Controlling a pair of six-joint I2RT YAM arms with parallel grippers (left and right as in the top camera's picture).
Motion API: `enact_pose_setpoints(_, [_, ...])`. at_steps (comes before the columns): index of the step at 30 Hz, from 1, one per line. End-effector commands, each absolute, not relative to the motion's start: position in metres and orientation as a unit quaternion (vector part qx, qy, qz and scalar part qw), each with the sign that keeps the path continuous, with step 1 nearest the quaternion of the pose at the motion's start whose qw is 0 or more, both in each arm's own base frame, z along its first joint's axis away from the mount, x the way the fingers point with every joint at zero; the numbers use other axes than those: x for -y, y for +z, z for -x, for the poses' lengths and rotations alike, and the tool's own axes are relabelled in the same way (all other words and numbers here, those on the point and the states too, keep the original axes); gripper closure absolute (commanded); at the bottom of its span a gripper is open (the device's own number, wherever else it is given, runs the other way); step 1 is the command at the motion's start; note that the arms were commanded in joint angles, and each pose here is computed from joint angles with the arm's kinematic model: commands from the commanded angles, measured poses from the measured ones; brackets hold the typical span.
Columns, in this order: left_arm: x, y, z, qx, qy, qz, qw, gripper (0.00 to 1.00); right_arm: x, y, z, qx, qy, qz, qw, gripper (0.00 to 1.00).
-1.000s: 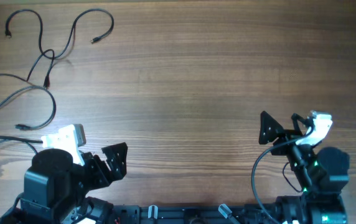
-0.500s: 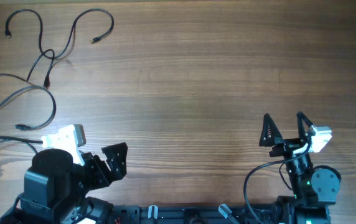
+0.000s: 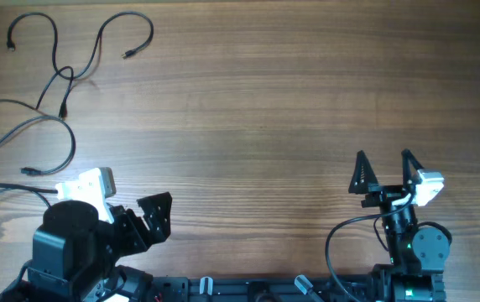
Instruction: Untangle cables
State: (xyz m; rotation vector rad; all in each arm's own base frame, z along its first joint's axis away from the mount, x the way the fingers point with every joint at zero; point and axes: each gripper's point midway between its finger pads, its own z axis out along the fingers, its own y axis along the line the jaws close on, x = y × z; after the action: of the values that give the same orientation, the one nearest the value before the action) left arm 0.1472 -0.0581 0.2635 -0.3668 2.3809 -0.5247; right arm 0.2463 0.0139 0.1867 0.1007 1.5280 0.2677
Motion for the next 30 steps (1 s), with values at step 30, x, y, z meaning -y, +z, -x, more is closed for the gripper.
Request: enact_pose_setpoints(30, [0.056, 0.263, -0.148, -0.911, -0.196, 0.142, 0.335, 0.00, -0.006, 0.176, -0.246, -0.705, 0.000, 0.036, 0.709, 0.00])
